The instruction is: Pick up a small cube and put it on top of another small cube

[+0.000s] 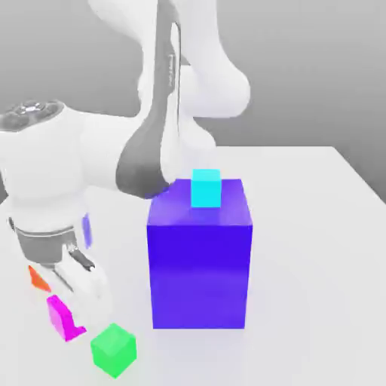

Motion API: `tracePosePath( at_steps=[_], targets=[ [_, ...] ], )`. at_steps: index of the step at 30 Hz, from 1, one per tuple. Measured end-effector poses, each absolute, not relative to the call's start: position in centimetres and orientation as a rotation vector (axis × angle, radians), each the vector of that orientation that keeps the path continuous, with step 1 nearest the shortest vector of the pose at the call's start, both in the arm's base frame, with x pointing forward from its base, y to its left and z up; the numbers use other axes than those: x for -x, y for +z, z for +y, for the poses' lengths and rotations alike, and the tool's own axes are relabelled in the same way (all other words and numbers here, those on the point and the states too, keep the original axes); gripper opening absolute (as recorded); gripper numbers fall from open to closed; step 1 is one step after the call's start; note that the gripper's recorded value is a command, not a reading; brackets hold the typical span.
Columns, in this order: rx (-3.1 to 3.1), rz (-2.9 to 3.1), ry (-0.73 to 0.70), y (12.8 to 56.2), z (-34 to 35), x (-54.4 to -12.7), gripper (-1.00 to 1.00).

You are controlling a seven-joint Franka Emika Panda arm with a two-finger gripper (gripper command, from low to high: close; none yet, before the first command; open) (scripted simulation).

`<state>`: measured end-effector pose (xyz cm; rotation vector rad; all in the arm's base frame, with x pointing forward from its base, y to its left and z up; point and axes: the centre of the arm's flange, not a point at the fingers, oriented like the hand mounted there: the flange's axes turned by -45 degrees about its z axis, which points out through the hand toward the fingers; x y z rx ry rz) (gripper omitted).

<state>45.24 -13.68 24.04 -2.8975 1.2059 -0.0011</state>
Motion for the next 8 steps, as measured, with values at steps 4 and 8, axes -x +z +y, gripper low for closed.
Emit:
tracePosePath(
  at_steps=[4, 8],
  targets=[
    [2.906, 1.192, -0.002, 19.9, -12.8, -44.8, -1.0],
    [2.907, 1.191, -0.002, 18.7, -12.7, -44.7, 1.0]
  ],
)
